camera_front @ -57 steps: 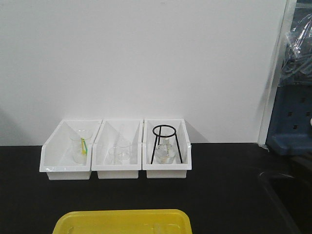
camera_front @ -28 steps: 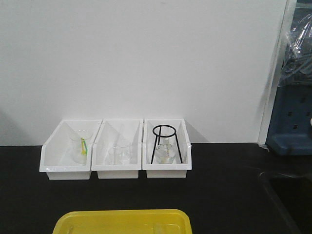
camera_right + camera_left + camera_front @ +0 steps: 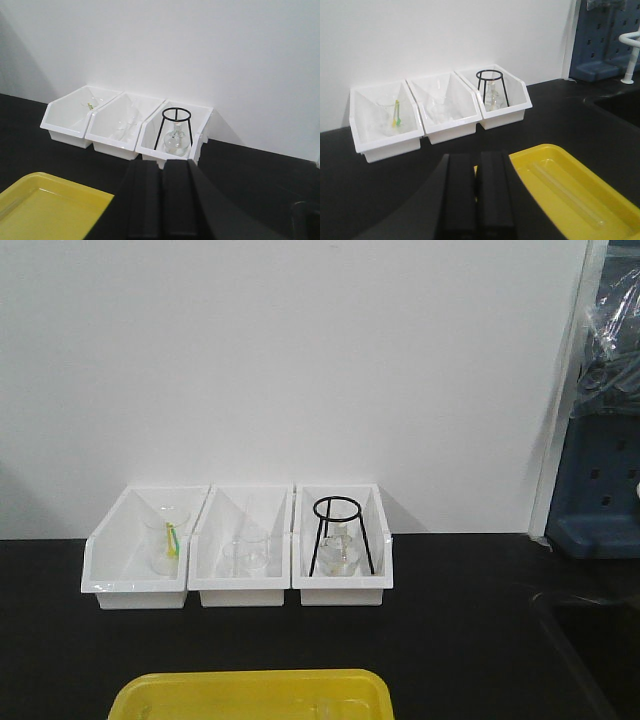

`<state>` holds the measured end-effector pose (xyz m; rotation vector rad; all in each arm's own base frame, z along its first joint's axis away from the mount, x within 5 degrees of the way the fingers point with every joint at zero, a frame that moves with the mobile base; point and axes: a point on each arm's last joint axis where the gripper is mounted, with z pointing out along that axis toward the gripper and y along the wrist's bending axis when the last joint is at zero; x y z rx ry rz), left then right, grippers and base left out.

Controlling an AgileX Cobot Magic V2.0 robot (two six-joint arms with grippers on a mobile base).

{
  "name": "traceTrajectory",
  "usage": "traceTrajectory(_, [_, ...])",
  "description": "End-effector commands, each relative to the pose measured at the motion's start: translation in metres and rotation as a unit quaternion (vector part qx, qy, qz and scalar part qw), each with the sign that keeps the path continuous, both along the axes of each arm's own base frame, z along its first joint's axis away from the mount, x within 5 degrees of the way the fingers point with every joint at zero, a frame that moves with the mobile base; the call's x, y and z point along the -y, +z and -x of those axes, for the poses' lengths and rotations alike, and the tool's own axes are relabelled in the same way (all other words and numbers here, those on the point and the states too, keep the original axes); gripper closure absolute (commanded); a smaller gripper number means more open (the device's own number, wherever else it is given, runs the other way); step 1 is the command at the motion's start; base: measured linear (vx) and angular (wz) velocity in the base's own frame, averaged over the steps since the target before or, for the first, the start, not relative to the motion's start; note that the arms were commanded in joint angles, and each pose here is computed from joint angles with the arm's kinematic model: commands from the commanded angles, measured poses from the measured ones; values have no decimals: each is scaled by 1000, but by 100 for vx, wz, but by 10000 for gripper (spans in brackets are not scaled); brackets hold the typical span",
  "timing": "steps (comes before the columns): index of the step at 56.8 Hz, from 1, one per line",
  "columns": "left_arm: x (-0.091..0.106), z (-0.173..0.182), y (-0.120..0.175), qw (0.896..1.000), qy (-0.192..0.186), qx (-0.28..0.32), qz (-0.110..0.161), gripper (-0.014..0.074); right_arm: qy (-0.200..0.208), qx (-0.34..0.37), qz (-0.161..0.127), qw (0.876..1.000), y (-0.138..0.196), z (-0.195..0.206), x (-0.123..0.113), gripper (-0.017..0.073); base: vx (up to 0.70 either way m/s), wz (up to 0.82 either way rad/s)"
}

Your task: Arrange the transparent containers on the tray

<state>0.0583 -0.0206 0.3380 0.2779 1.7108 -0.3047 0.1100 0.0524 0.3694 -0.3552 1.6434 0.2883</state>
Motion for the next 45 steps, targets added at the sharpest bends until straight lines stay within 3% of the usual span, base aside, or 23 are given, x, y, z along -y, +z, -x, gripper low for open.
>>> traceTrajectory(1, [-3,7,10,996,-7,84,-32,594,15,49,-9,999,16,2,-1,568,0,0])
traceTrajectory(3, [-5,11,4,994,-1,96,-41,594,15,49,-9,999,16,2,-1,568,0,0])
traceTrajectory(8, [-11,20,-18,993,32,110,-34,594,15,49,-9,999,16,2,-1,568,0,0])
traceTrajectory(22, [-18,13,-101,989,137,52,30,594,14,50,-11,999,17,4,0,568,0,0])
traceTrajectory(31, [-15,2,-136,984,131,109,43,594,13,47,-11,999,16,3,-1,568,0,0])
traceTrajectory(45, [-15,3,-137,986,135,89,34,594,13,47,-11,999,16,3,-1,568,0,0])
